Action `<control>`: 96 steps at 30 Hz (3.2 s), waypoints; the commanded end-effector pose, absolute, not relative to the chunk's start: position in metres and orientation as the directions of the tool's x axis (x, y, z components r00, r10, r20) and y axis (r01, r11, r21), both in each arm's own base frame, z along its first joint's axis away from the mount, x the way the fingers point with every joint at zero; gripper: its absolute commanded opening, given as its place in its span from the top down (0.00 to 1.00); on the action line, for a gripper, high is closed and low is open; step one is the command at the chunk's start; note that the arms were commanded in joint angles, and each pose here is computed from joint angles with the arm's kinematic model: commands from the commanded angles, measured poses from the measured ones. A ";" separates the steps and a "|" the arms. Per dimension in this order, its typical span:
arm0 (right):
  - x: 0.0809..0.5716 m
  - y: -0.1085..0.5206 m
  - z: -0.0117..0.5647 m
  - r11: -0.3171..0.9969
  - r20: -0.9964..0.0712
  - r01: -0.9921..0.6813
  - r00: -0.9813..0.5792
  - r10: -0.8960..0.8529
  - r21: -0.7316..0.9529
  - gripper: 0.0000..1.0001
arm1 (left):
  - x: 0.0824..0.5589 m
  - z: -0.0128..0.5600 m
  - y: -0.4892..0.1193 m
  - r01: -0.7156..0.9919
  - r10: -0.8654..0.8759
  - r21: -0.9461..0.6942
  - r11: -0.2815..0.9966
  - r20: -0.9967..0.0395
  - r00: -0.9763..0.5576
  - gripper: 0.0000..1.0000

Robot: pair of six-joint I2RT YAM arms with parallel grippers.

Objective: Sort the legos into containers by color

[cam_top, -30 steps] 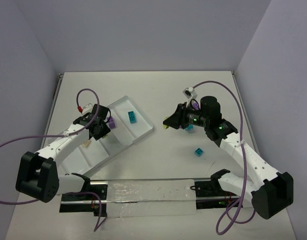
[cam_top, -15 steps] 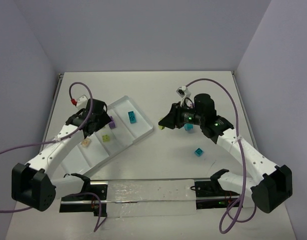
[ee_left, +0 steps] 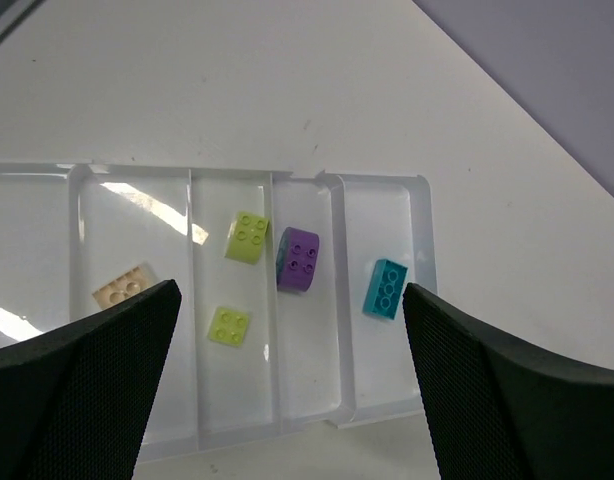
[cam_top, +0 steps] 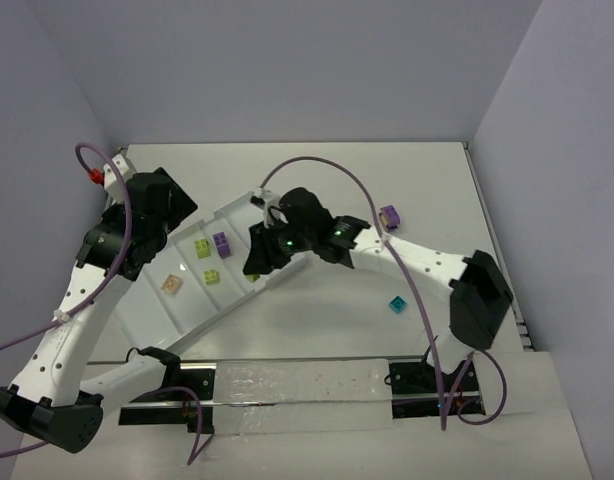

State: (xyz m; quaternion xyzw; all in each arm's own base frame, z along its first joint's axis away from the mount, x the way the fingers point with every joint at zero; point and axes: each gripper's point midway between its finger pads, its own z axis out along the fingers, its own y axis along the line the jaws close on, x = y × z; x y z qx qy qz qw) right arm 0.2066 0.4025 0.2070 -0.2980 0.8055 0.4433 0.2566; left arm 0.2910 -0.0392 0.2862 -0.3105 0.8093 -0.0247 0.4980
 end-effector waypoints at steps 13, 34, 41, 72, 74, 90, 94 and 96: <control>0.240 0.511 0.139 0.453 -0.586 -0.713 -0.700 -0.408 0.536 0.75 | 0.262 0.305 -0.005 -0.542 -0.522 -0.332 0.772 -0.817 -0.243 0.01; 0.271 0.447 0.189 0.561 -0.670 -0.679 -0.691 -0.272 0.473 0.23 | 0.272 0.269 -0.019 -0.502 -0.457 -0.230 0.834 -0.799 -0.392 0.01; 0.319 0.265 0.182 0.811 -0.693 -0.388 -0.721 0.028 0.437 0.26 | 0.288 0.235 -0.059 -0.401 -0.437 -0.241 0.884 -0.732 -0.523 0.01; 0.349 0.101 0.063 0.999 -0.540 0.047 -0.841 0.029 -0.020 0.43 | 0.309 0.222 -0.162 -0.202 -0.314 -0.242 0.949 -0.704 -0.636 0.01; 0.348 0.102 0.059 0.999 -0.529 0.044 -0.848 0.027 -0.019 0.44 | 0.308 0.223 -0.162 -0.202 -0.316 -0.244 0.949 -0.706 -0.633 0.01; 0.317 0.207 0.223 0.748 -0.721 -0.415 -0.682 0.121 0.518 0.96 | 0.288 0.258 -0.231 0.208 -0.217 -0.475 0.855 -0.693 -0.688 0.01; 0.267 0.246 0.282 0.399 -0.769 -0.676 -0.625 0.134 0.619 0.95 | 0.253 0.292 -0.268 0.502 -0.123 -0.565 0.655 -0.735 -0.666 0.01; 0.249 0.253 0.300 0.285 -0.774 -0.725 -0.621 0.125 0.628 0.94 | 0.240 0.300 -0.275 0.569 -0.100 -0.578 0.585 -0.747 -0.657 0.01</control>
